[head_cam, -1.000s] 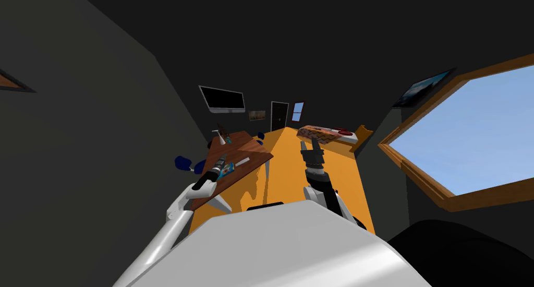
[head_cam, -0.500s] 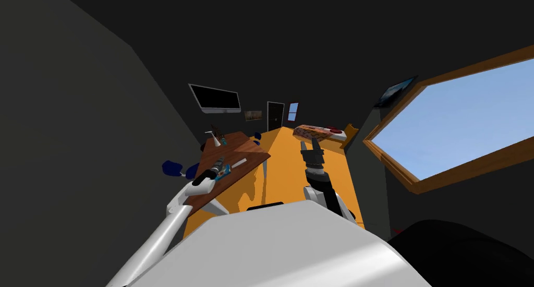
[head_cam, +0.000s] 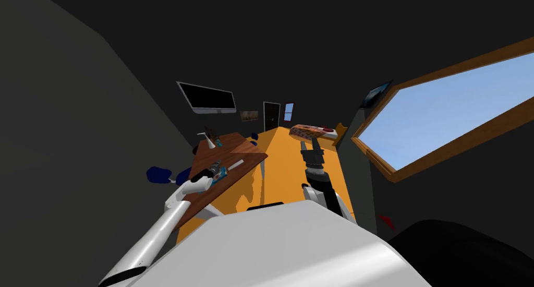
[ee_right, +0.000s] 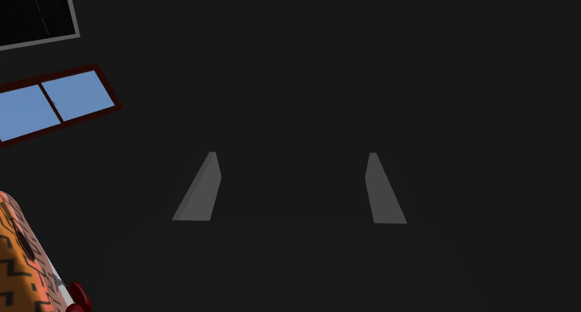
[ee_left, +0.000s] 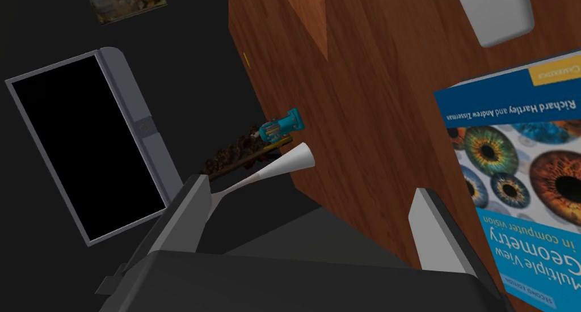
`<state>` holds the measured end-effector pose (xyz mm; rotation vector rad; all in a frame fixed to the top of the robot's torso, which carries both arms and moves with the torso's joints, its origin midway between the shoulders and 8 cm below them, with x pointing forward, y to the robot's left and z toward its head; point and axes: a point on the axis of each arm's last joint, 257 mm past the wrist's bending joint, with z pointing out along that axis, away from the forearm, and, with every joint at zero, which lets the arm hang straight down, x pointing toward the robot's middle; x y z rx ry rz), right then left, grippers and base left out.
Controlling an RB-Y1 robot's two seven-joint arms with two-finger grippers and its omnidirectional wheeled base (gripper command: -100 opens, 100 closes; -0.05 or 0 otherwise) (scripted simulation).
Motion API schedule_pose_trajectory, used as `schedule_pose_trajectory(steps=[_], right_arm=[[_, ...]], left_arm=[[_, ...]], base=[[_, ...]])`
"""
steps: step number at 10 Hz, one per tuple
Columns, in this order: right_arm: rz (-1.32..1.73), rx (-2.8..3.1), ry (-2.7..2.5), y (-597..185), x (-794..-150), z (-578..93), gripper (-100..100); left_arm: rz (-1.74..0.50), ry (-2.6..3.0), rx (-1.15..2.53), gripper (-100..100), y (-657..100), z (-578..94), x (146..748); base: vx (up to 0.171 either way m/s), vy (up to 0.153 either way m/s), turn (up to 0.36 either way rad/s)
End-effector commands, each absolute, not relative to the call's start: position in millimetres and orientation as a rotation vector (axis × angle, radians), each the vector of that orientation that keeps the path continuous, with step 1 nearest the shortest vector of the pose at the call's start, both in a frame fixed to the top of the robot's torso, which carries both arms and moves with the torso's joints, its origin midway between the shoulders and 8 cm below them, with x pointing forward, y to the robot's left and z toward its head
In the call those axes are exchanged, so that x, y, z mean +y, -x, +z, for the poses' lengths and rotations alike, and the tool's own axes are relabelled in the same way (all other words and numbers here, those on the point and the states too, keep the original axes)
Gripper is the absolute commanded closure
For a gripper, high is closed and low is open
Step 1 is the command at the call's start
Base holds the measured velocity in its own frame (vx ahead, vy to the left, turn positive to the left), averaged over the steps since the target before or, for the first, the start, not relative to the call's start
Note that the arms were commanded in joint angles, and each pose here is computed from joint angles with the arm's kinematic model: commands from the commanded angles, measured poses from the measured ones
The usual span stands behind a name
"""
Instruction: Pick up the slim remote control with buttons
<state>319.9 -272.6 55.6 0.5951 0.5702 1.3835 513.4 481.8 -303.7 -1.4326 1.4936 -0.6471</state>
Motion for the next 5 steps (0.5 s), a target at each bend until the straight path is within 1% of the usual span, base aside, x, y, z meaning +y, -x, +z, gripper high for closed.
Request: schedule_pose_trajectory(steps=[1,2,3,4,5], right_arm=[[1.384,0.57,-0.595,-320,-273,56,0],[1.383,0.57,-0.595,-320,-273,56,0],[1.383,0.57,-0.595,-320,-273,56,0],[1.383,0.57,-0.595,-320,-273,56,0],[1.383,0.57,-0.595,-320,-273,56,0]], left_arm=[[-0.603,1.515,1.506,-100,-504,-325,495],[-0.606,1.579,1.484,-100,-507,-325,505],[-0.573,1.616,1.498,-100,-498,-339,511],[-0.558,1.631,1.5,-100,-494,-346,515],[-0.548,1.714,1.48,-100,-492,-350,525]], base=[[0.007,0.006,-0.118],[0.011,0.003,-0.208],[0.013,0.007,-0.137],[0.007,0.004,0.021],[0.016,-0.003,-0.219]])
